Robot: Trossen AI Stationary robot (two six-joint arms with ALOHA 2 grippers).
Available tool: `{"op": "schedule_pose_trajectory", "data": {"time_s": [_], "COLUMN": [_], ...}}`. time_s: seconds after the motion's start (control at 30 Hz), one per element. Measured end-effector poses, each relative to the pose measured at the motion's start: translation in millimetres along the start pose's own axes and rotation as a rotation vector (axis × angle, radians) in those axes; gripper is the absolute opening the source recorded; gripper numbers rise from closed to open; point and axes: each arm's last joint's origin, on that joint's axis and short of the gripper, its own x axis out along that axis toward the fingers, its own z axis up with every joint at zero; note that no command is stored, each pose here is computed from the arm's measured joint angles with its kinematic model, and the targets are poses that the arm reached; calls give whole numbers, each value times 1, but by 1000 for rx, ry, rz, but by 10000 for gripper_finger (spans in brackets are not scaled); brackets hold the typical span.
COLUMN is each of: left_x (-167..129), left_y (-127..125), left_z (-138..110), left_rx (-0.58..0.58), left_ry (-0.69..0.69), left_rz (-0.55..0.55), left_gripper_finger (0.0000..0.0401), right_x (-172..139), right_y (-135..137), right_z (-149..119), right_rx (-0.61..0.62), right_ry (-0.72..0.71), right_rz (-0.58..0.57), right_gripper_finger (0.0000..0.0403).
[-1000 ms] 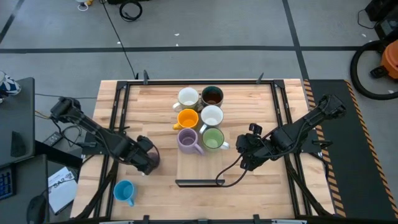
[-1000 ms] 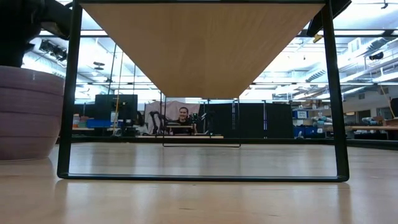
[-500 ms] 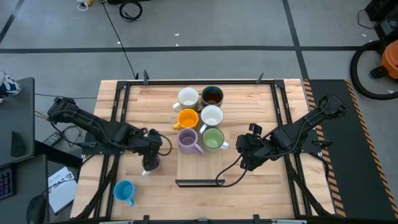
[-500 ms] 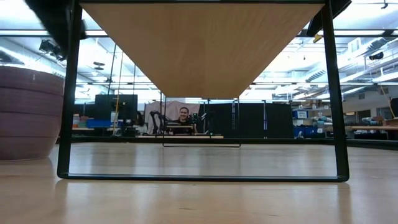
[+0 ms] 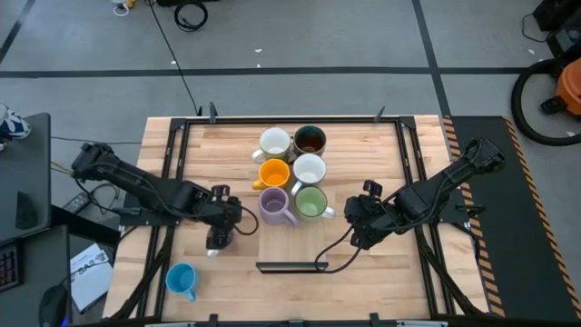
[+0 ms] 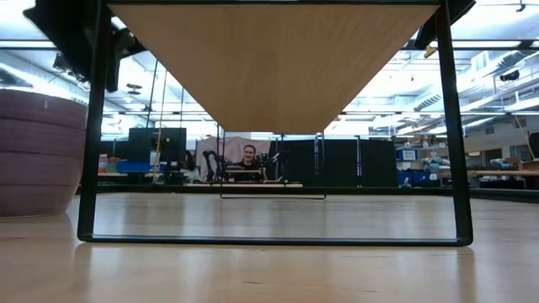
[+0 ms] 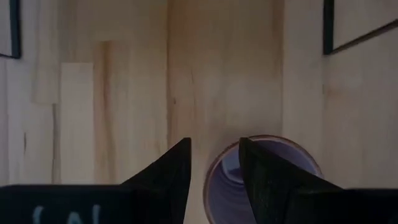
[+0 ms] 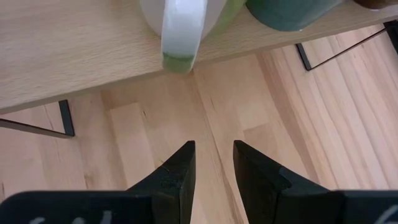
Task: Place coffee mugs
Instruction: Put the purple mug on the shelf aligned with the other purple mug
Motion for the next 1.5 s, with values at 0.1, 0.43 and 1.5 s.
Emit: {"op": "schedule_pose_trajectory", "data": {"time_s": [0.1, 0.43, 1.5], "left_x": [7, 26, 43], "left_y": [0, 1, 0], "left_z": [-6, -20, -27], "left_rx": [26, 30, -626], "left_ry": [35, 84, 31], "left_rz": [12, 16, 29], "left_gripper_finger": [141, 141, 20], "right_x": [0, 0, 0], "right_y": [0, 1, 2], "right_z": [0, 1, 3], "right_rx": [0, 9, 10], "right_ry": [0, -13, -24], "right_rz": [0, 12, 22], "right_gripper_finger": [113, 113, 114]}}
